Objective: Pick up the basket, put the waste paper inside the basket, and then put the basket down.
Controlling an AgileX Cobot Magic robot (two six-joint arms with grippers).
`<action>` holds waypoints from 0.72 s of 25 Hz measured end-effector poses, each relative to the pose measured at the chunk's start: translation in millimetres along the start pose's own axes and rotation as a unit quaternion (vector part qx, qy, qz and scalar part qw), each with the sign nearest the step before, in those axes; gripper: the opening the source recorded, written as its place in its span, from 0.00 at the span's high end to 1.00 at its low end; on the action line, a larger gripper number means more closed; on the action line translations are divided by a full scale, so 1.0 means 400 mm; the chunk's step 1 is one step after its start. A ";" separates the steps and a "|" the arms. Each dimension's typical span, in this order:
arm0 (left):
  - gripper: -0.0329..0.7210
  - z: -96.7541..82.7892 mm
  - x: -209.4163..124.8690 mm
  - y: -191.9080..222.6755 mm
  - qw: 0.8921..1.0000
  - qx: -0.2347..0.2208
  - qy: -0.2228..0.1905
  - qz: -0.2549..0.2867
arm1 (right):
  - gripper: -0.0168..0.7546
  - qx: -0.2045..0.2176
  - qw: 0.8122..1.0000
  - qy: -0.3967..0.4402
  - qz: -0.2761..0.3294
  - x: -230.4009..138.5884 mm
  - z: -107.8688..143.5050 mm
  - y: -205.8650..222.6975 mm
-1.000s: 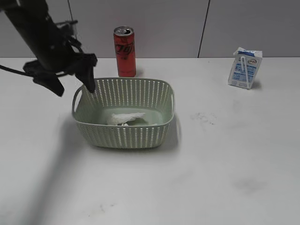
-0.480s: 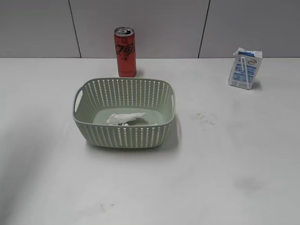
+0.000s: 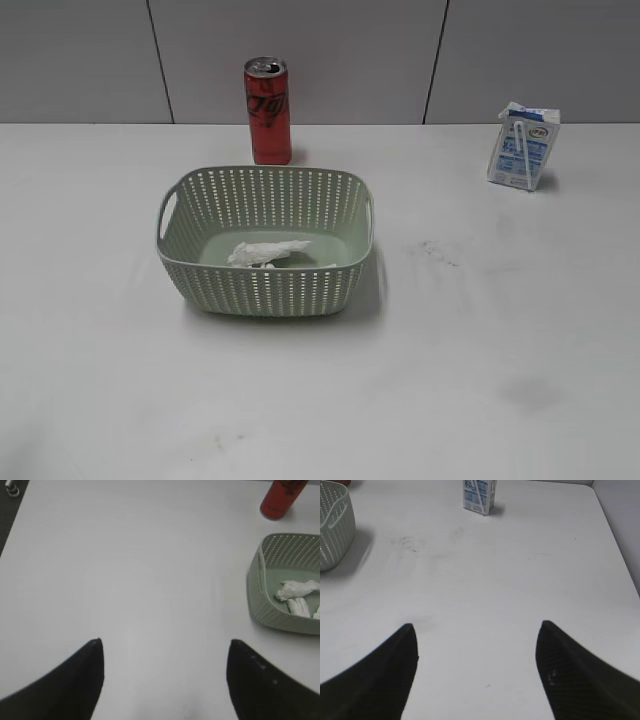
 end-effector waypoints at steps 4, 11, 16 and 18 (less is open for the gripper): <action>0.19 -0.019 -0.145 -0.038 0.998 0.007 0.003 -0.060 | 0.26 0.000 1.000 0.001 0.000 0.000 0.000 0.000; 0.23 -0.035 -0.281 -0.066 0.992 0.017 0.009 -0.125 | 0.26 0.000 1.000 0.000 0.000 0.000 0.000 0.001; 0.24 -0.035 -0.297 -0.050 0.995 0.018 0.010 -0.101 | 0.26 0.000 1.000 0.000 0.000 0.000 0.000 0.001; 0.24 -0.035 -0.298 -0.050 0.995 0.018 0.011 -0.100 | 0.26 0.000 1.000 0.000 0.000 0.000 0.000 0.001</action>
Point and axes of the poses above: a point on each arm's last joint axis where the gripper is mounted, y pointing out along that axis toward the gripper, z along the wrist's bending axis when the last joint is at zero, x = y × z, the point moved 1 cm from there along y, pointing out along that axis toward the gripper, and after that the axes turned 5 degrees about y, right-handed, at the moved point
